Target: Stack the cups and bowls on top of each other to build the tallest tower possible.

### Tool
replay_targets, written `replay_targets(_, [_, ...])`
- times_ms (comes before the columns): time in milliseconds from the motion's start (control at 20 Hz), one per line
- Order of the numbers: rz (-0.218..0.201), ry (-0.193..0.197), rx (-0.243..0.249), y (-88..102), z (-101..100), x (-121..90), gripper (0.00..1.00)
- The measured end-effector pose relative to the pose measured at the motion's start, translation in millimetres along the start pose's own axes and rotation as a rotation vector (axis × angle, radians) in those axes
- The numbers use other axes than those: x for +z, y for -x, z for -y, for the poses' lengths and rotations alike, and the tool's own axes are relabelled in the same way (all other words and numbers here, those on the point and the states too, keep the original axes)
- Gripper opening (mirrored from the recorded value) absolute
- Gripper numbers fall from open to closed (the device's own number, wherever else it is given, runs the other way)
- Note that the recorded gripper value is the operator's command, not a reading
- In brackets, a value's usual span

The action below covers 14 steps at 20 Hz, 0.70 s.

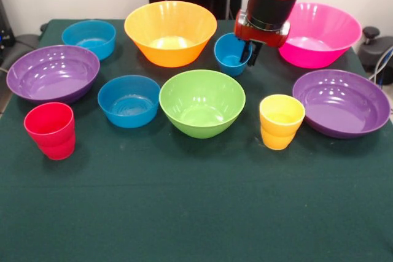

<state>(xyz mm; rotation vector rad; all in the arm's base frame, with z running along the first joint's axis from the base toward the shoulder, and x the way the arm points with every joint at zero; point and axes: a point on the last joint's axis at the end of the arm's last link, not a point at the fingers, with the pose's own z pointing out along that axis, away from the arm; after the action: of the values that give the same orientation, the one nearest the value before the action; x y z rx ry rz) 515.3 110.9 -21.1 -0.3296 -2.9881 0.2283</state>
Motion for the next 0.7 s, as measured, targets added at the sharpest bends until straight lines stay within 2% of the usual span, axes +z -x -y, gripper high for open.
replay_targets(250, [-0.01, -0.004, 0.0, -1.5, 1, 0, 0.0])
replay_targets(400, [-0.05, -0.016, -0.001, -7.1, 1, -2, 0.0])
replay_targets(550, [-0.115, -0.038, -0.004, -16.1, 2, -8, 0.0])
replay_targets(650, [-0.187, -0.064, -0.008, -25.2, 3, -21, 0.0])
replay_targets(700, [-0.209, -0.072, -0.009, -27.9, 4, -25, 0.0])
